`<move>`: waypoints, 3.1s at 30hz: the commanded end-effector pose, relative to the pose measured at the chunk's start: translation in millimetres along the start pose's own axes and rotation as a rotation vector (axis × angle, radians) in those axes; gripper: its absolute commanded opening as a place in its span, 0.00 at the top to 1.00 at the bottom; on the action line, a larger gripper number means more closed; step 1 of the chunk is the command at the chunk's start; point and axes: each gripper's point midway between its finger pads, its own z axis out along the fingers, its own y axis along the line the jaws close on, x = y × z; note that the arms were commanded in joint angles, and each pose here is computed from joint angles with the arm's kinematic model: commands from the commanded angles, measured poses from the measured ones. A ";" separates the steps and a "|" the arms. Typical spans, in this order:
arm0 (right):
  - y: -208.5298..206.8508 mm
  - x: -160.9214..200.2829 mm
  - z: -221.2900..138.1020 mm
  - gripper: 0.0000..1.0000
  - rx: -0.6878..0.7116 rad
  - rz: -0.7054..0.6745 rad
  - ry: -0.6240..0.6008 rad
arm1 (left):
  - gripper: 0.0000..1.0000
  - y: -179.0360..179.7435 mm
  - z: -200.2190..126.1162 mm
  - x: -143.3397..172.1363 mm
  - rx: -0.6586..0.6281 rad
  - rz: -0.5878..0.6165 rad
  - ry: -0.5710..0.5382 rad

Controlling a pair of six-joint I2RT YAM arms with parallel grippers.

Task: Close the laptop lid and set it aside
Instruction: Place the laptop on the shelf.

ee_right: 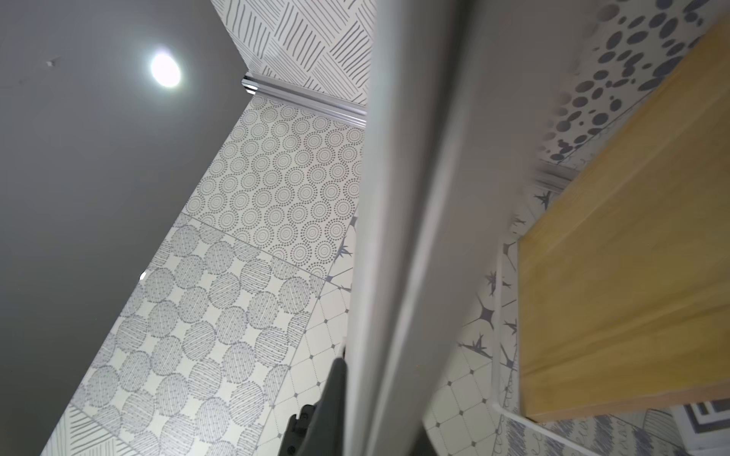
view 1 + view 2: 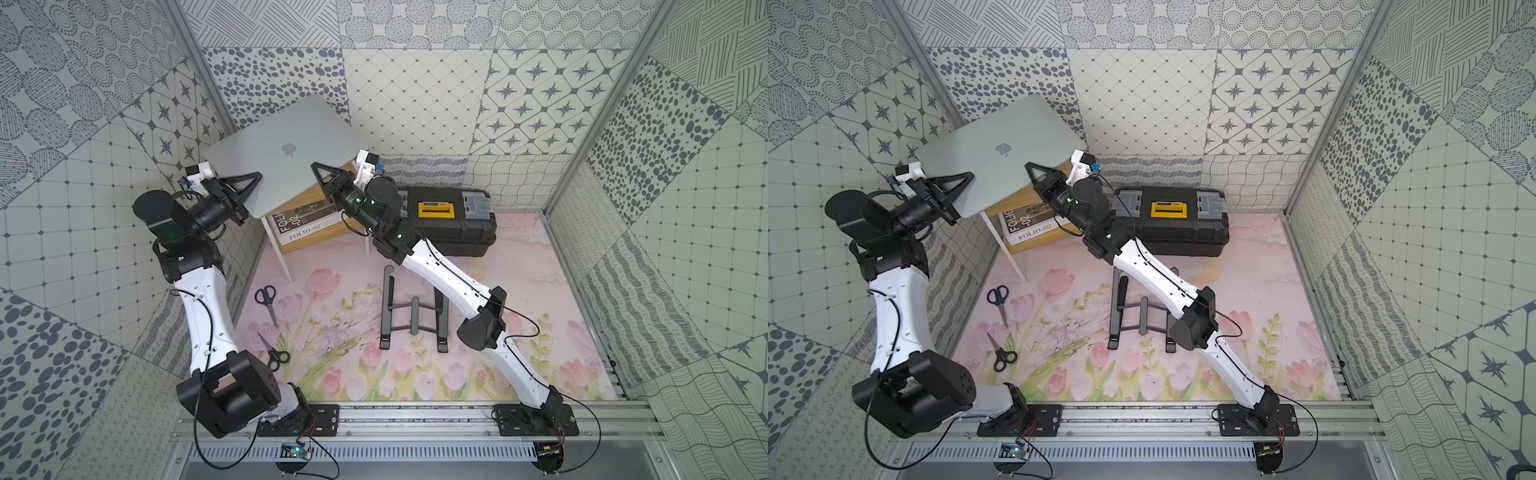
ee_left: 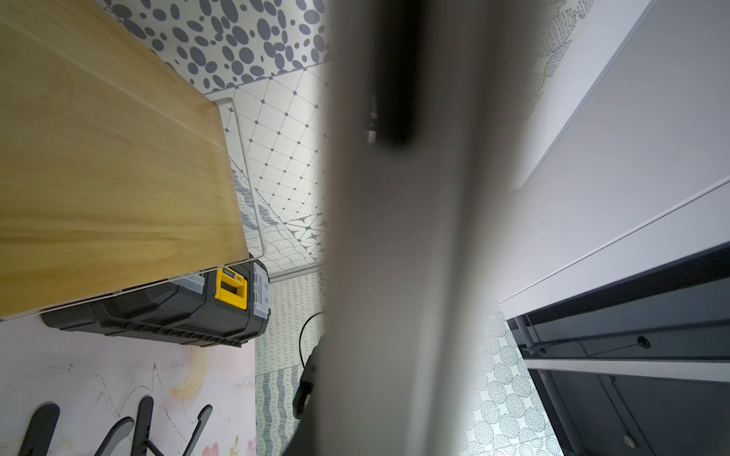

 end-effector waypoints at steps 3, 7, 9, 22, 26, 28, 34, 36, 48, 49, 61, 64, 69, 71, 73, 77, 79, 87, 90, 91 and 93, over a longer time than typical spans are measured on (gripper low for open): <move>-16.3 1.3 5.5 1.00 -0.026 -0.153 -0.021 | 0.96 -16.7 2.2 5.1 0.031 0.075 0.004; -25.4 3.3 6.5 1.00 -0.015 -0.131 -0.012 | 0.86 -7.0 3.6 1.1 0.025 0.060 0.009; -25.5 6.1 6.3 0.95 -0.025 -0.128 0.006 | 0.96 -4.1 5.0 -0.4 0.026 0.053 0.022; -27.0 -23.4 -7.2 0.46 -0.019 -0.138 0.114 | 1.00 4.6 0.0 -27.7 0.051 0.013 0.013; -35.1 -28.5 -7.5 0.45 -0.014 -0.142 0.127 | 1.00 12.5 2.0 -29.7 0.027 0.006 0.031; -37.9 -30.6 -9.6 0.44 -0.019 -0.125 0.130 | 1.00 19.9 2.2 -30.3 0.005 -0.001 0.030; -27.2 -46.7 -45.2 0.44 -0.026 -0.180 0.090 | 1.00 31.3 15.7 -30.9 -0.019 -0.001 0.081; -28.3 -60.6 -65.8 0.44 -0.006 -0.203 0.057 | 1.00 32.7 22.5 -31.2 -0.014 -0.001 0.101; -26.0 -84.1 -158.9 0.42 0.074 -0.295 0.146 | 1.00 40.5 47.2 -50.0 -0.008 -0.005 0.170; -27.5 -82.5 -162.9 0.41 0.081 -0.303 0.155 | 1.00 43.8 48.0 -52.1 -0.015 -0.011 0.172; -62.0 -70.2 -186.1 0.37 0.132 -0.267 0.190 | 1.00 84.3 57.8 -55.7 -0.084 -0.055 0.186; -64.3 -67.2 -186.0 0.37 0.121 -0.251 0.201 | 1.00 90.1 58.5 -57.7 -0.093 -0.062 0.181; -66.7 -68.8 -190.2 0.35 0.121 -0.249 0.194 | 1.00 97.8 60.1 -58.5 -0.109 -0.066 0.181; -67.6 -68.5 -191.6 0.33 0.119 -0.245 0.193 | 1.00 101.5 59.8 -58.7 -0.119 -0.067 0.176; -67.9 -69.2 -192.5 0.32 0.114 -0.241 0.192 | 1.00 103.2 59.7 -58.8 -0.124 -0.064 0.174; -68.0 -68.2 -193.3 0.31 0.104 -0.232 0.195 | 0.95 107.3 60.0 -58.6 -0.125 -0.067 0.180; -67.4 -67.2 -193.0 0.30 0.094 -0.225 0.198 | 0.89 107.9 60.0 -58.0 -0.123 -0.062 0.185; -68.7 -64.5 -192.9 0.29 0.064 -0.201 0.210 | 0.64 119.3 58.1 -57.8 -0.153 -0.058 0.186; -69.7 -64.8 -193.1 0.29 0.057 -0.195 0.208 | 0.60 123.2 55.5 -60.3 -0.178 -0.053 0.178; -69.3 -64.4 -192.8 0.29 0.051 -0.194 0.209 | 0.60 122.6 54.7 -62.0 -0.183 -0.045 0.173; -69.7 -64.5 -192.5 0.28 0.047 -0.190 0.211 | 0.60 124.4 52.1 -66.2 -0.196 -0.044 0.161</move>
